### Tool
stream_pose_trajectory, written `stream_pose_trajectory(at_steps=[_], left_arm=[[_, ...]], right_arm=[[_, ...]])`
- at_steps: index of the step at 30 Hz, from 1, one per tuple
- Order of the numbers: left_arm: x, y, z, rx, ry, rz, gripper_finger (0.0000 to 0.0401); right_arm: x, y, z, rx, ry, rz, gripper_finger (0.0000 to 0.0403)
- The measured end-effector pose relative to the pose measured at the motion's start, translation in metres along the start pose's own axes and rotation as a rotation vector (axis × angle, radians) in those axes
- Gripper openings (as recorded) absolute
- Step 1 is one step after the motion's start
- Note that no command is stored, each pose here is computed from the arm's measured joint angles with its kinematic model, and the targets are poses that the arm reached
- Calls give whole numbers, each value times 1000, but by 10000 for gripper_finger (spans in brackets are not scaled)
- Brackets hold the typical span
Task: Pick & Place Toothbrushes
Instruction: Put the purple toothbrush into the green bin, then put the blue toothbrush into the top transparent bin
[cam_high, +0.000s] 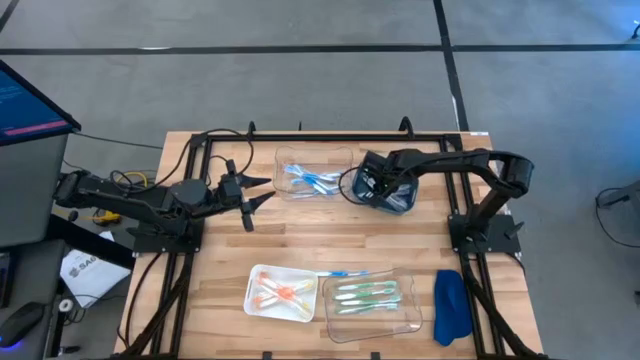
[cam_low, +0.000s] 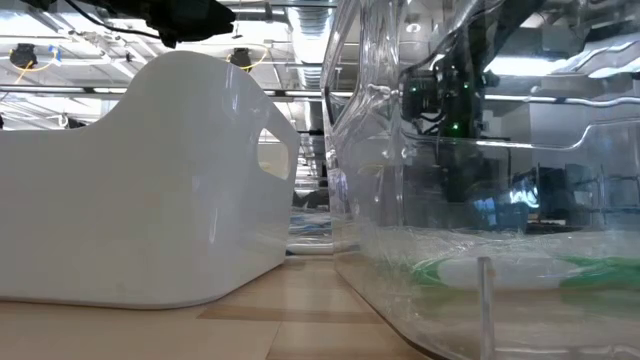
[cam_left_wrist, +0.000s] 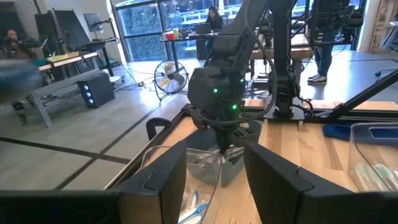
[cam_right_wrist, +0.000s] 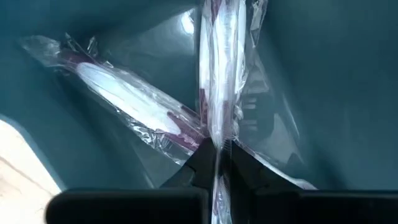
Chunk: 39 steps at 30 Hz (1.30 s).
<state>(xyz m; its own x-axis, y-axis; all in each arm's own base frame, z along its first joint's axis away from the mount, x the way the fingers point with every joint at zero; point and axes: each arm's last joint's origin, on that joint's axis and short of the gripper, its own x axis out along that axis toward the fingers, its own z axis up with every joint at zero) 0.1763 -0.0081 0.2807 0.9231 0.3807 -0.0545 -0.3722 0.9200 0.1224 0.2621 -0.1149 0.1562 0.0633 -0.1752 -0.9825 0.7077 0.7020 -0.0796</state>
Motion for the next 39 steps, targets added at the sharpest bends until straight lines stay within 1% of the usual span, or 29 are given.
stream_pose_trajectory(at_steps=[3,10,18,23,31,34,36,39], left_arm=[[0,0,0,1,0,0,153],[0,0,0,7,1,0,153],[0,0,0,7,2,0,153],[0,0,0,7,2,0,153],[0,0,0,7,2,0,153],[0,0,0,7,2,0,153],[0,0,0,7,2,0,153],[0,0,0,7,2,0,153]], right_arm=[[-1,0,0,-5,-12,5,19],[-14,-3,0,-19,-70,30,47],[-14,-2,0,-16,-81,32,83],[-14,-2,1,-14,-86,34,121],[-15,-2,1,-19,-87,34,205],[-20,-1,4,-29,-86,34,232],[-26,-1,8,-40,-96,38,243],[-36,1,14,-61,-106,41,248]])
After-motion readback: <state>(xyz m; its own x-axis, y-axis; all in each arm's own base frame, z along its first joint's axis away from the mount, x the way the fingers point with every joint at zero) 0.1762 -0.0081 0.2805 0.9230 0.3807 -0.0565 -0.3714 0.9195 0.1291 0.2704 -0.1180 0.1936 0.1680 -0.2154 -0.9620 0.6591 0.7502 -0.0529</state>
